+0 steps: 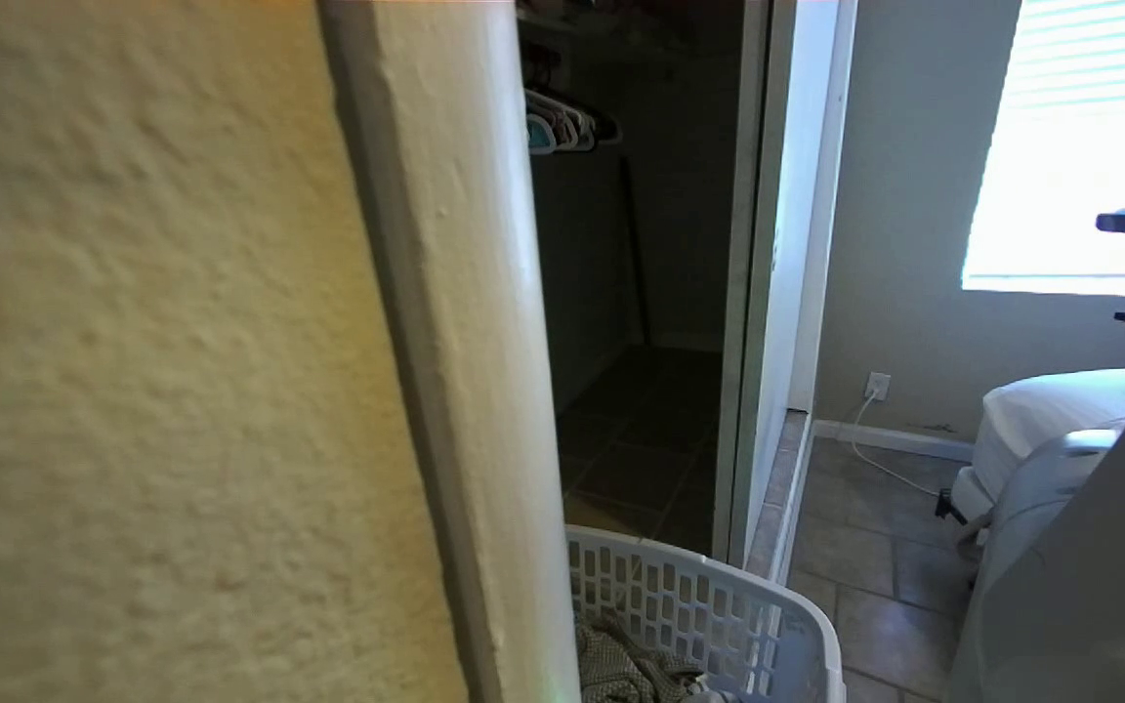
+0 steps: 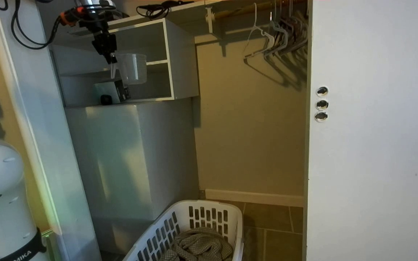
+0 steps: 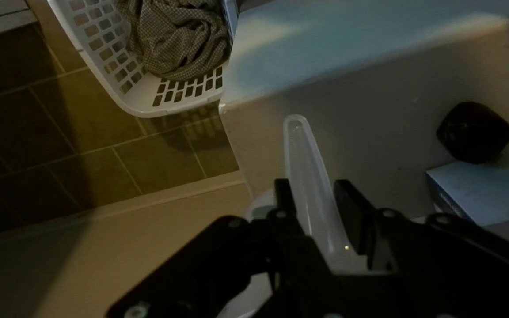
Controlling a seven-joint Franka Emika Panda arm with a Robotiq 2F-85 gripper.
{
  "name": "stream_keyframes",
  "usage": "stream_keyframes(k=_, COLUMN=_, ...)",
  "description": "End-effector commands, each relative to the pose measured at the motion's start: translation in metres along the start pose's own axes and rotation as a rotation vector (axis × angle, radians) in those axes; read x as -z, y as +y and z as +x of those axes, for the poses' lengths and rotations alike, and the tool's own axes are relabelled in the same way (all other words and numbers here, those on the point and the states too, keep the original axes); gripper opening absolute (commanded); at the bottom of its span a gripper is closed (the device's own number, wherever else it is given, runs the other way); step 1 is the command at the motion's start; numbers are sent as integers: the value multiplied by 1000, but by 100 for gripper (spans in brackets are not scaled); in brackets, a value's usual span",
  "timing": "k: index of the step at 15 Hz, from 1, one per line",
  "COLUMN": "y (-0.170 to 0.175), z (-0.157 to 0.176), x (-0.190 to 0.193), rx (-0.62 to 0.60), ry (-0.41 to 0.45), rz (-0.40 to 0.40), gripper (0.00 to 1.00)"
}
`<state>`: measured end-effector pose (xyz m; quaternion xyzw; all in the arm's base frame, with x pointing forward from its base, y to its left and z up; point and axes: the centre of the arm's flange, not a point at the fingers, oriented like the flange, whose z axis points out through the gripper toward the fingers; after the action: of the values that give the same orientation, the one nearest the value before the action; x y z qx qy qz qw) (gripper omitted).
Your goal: Move the clear jar from the bottom shelf onto the top shelf
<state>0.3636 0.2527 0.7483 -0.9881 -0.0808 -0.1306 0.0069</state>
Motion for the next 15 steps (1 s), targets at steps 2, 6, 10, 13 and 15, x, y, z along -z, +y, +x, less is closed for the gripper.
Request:
stream_keyframes(k=2, y=7, z=6, x=30, rx=-29, ry=49, rz=10, gripper=7)
stream_keyframes(k=6, y=11, z=22, x=49, rx=-28, ry=88, rz=21, gripper=7)
stream_keyframes(k=10, y=13, z=44, x=66, rx=-12, ry=125, rz=29, gripper=7)
stream_keyframes(k=13, y=13, z=62, x=74, rx=10, ry=137, rz=31, gripper=7)
stream_keyframes(k=15, y=12, z=74, x=78, rx=29, ry=143, rz=35, gripper=7)
